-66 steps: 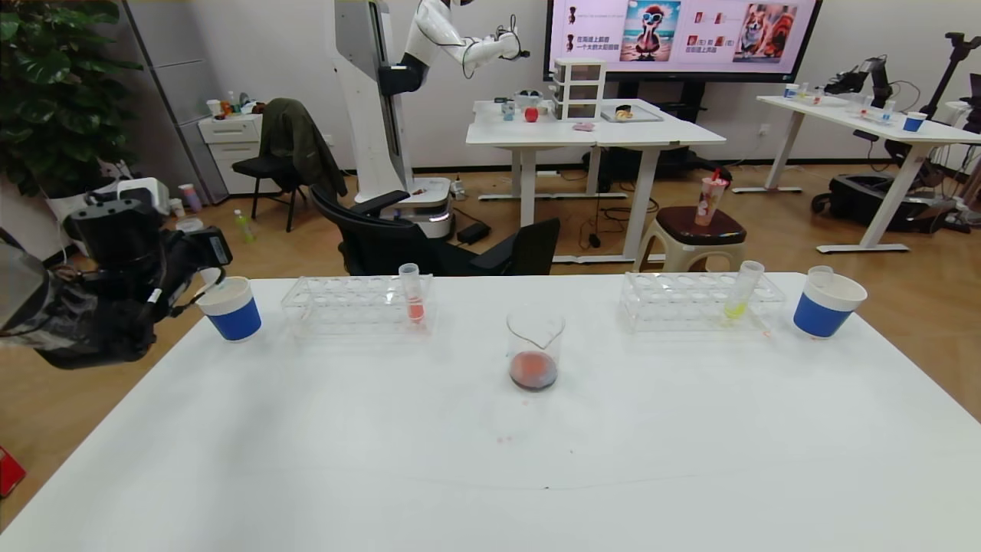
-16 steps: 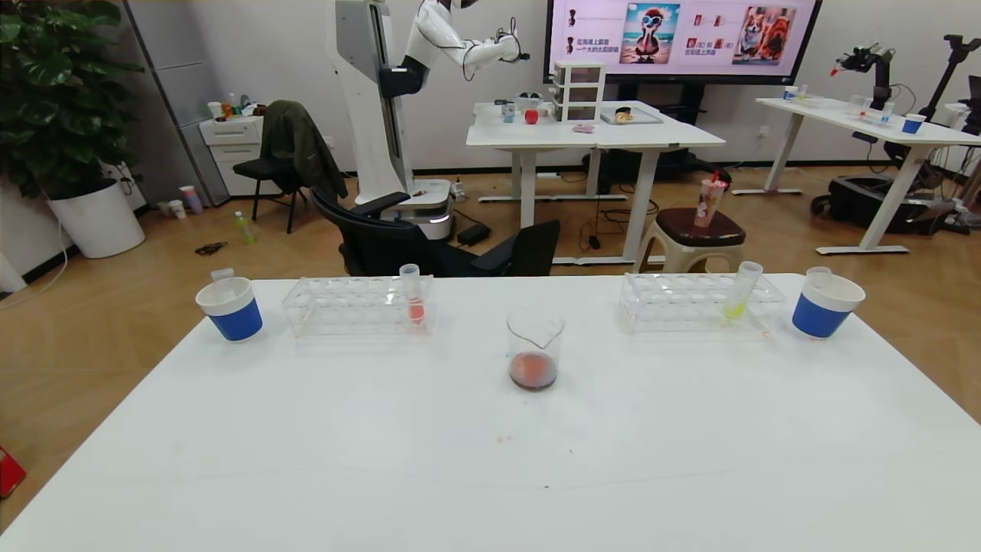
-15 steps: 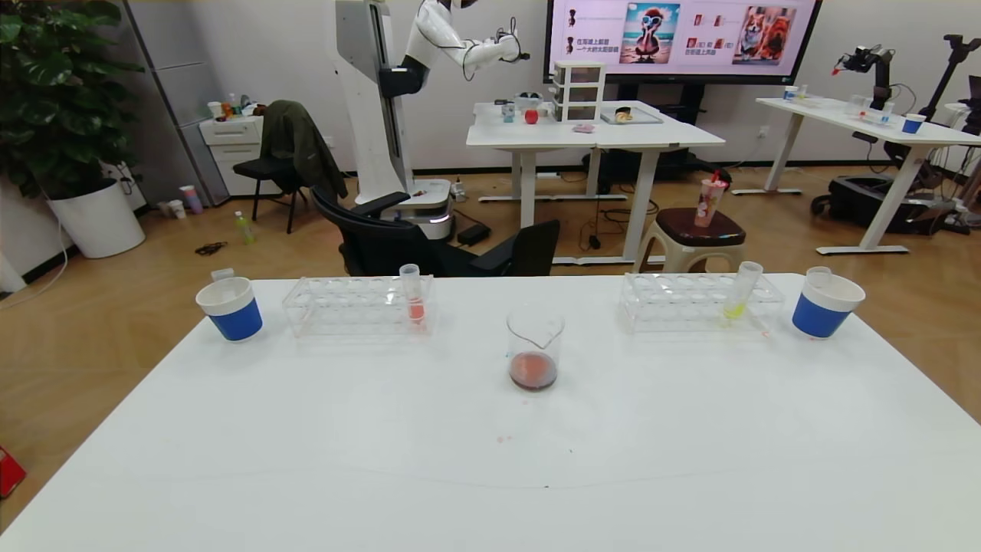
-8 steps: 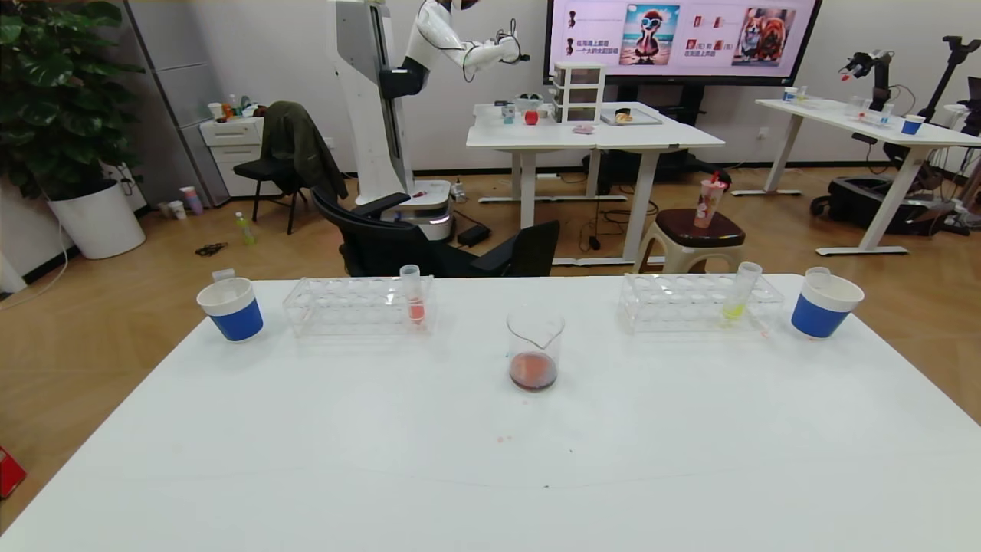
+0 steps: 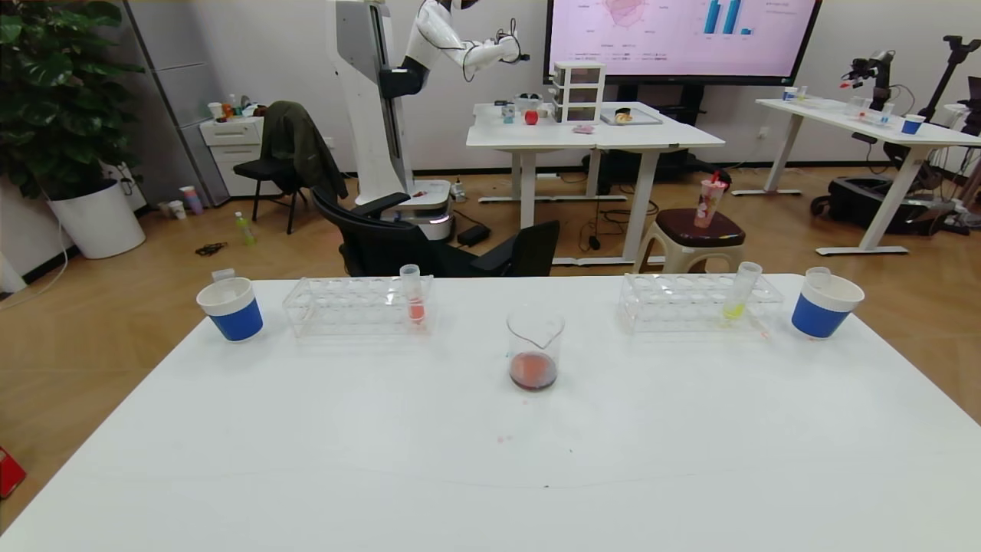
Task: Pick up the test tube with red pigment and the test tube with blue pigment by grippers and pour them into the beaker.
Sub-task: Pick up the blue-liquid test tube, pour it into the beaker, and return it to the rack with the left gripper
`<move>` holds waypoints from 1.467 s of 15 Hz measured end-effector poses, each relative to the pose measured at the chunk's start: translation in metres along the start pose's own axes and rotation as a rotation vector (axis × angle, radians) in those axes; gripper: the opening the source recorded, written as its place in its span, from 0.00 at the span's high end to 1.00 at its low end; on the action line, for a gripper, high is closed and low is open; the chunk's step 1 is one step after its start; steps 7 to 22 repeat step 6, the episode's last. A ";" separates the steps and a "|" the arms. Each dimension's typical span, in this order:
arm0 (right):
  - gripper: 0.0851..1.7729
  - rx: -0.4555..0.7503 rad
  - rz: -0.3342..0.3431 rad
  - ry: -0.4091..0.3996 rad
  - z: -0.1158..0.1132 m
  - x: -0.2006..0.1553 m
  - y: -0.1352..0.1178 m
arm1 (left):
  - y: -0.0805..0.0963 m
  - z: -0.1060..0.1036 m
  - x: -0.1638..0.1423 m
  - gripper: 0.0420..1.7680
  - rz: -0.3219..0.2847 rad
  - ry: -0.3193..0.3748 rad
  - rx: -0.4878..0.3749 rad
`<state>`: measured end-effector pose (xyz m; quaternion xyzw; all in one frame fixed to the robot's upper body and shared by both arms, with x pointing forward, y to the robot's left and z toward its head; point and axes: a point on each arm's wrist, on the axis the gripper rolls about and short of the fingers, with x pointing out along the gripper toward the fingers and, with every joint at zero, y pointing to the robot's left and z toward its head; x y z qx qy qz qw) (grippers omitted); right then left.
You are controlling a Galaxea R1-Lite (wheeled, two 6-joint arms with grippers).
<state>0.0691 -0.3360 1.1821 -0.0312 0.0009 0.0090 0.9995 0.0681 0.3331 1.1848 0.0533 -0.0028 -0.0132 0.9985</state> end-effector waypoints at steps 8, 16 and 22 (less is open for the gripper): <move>0.02 -0.003 0.003 0.000 0.000 0.000 0.000 | 0.000 -0.003 0.001 0.01 0.001 0.005 -0.006; 0.02 -0.003 0.003 0.000 0.000 0.000 0.000 | 0.000 -0.003 0.001 0.01 0.001 0.005 -0.006; 0.02 -0.003 0.003 0.000 0.000 0.000 0.000 | 0.000 -0.003 0.001 0.01 0.001 0.005 -0.006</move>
